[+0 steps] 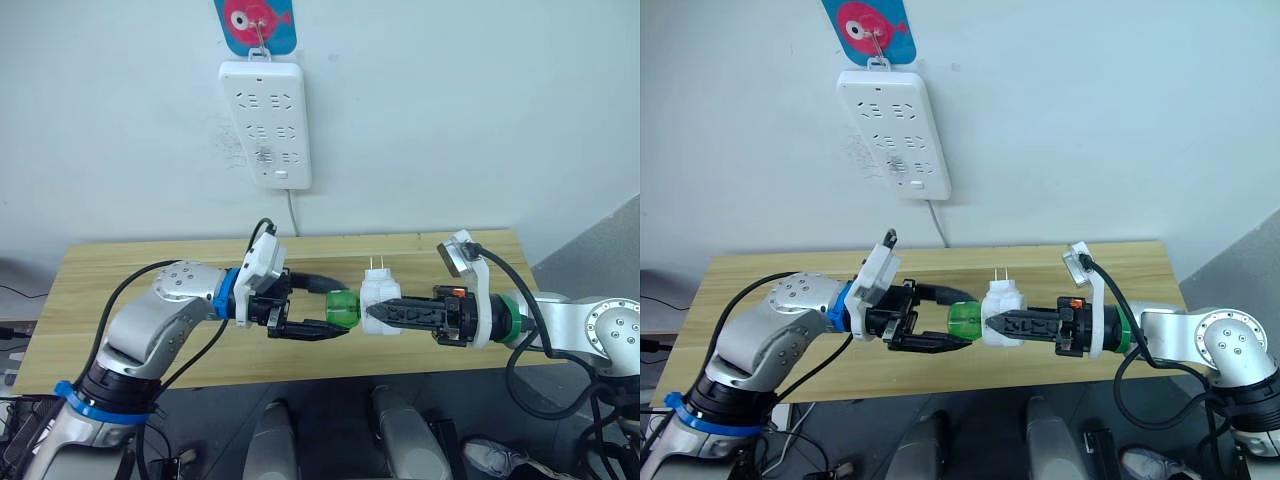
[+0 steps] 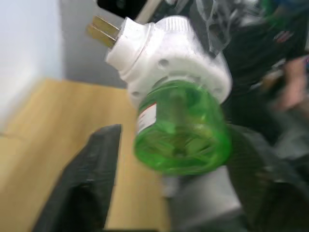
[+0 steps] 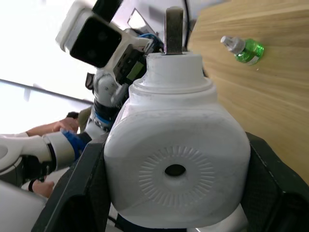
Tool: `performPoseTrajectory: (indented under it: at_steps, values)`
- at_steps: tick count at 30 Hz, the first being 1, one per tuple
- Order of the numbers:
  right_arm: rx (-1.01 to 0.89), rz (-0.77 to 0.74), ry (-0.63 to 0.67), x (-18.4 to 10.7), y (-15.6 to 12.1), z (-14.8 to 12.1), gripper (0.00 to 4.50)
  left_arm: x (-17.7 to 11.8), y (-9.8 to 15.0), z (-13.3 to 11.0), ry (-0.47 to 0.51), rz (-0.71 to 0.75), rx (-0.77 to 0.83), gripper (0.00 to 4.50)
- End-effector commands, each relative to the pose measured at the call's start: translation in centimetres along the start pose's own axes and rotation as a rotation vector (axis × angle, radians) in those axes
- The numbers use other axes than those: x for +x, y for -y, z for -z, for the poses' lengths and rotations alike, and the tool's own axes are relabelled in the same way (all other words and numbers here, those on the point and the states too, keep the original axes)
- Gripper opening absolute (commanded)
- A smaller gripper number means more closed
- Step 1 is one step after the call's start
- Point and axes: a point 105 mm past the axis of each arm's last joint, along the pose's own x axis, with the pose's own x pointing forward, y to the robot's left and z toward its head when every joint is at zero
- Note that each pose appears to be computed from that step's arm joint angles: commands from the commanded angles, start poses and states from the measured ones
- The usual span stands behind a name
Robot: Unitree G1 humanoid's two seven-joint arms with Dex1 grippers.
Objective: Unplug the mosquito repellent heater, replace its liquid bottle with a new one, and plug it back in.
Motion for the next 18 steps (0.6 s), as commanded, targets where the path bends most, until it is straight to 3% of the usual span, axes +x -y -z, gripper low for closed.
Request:
performPoseTrajectory:
  at_steps: [1, 5, 13, 18]
  values:
    - [0.006, -0.091, -0.038, 0.3, -2.0, 1.0, 3.01, -1.2, -0.6, -0.7, 0.031, -0.120, 0.302, 4.48]
    - [0.017, -0.057, -0.008, 0.1, -1.4, 0.7, 3.01, -1.1, 0.8, -0.8, 0.085, -0.164, 0.450, 4.49]
    - [0.021, -0.041, 0.024, 0.2, -1.2, 0.4, 3.01, -0.2, 2.9, -0.6, 0.124, -0.173, 0.420, 4.49]
    - [0.017, -0.048, 0.028, 0.4, -1.3, 0.2, 3.01, 0.2, 3.0, -0.3, 0.124, -0.165, 0.408, 3.29]
